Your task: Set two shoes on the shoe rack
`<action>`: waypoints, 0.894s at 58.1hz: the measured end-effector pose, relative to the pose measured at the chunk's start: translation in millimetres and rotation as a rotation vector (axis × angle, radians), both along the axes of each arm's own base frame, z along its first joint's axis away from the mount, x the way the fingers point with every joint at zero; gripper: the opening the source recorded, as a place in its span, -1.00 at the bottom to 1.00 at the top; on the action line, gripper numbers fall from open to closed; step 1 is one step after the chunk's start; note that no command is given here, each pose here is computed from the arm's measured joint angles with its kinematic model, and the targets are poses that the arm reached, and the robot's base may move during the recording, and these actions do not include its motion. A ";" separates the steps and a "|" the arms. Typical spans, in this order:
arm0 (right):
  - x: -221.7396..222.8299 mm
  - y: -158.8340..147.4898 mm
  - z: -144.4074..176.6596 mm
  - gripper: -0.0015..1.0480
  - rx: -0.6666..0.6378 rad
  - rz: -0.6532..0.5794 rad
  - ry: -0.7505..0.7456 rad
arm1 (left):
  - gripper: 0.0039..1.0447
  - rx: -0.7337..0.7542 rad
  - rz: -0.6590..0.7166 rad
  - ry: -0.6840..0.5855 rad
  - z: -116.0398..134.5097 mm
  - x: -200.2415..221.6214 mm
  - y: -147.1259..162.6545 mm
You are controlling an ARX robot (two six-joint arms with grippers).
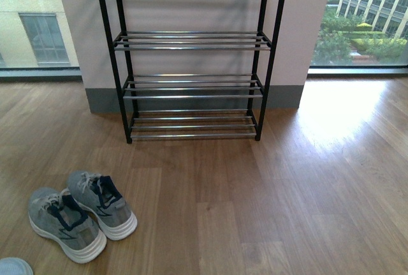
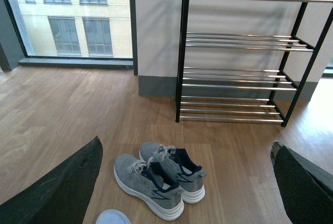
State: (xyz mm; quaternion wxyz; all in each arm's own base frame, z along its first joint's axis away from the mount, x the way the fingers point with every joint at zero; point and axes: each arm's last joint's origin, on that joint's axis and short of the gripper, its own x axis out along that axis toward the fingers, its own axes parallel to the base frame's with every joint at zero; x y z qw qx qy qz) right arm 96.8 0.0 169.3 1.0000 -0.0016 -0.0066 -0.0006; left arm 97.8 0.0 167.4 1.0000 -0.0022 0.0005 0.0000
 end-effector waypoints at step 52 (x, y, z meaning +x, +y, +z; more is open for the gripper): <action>0.1 0.0 -0.1 0.82 0.000 0.002 0.001 | 0.83 0.000 0.002 0.000 0.0 0.0 0.1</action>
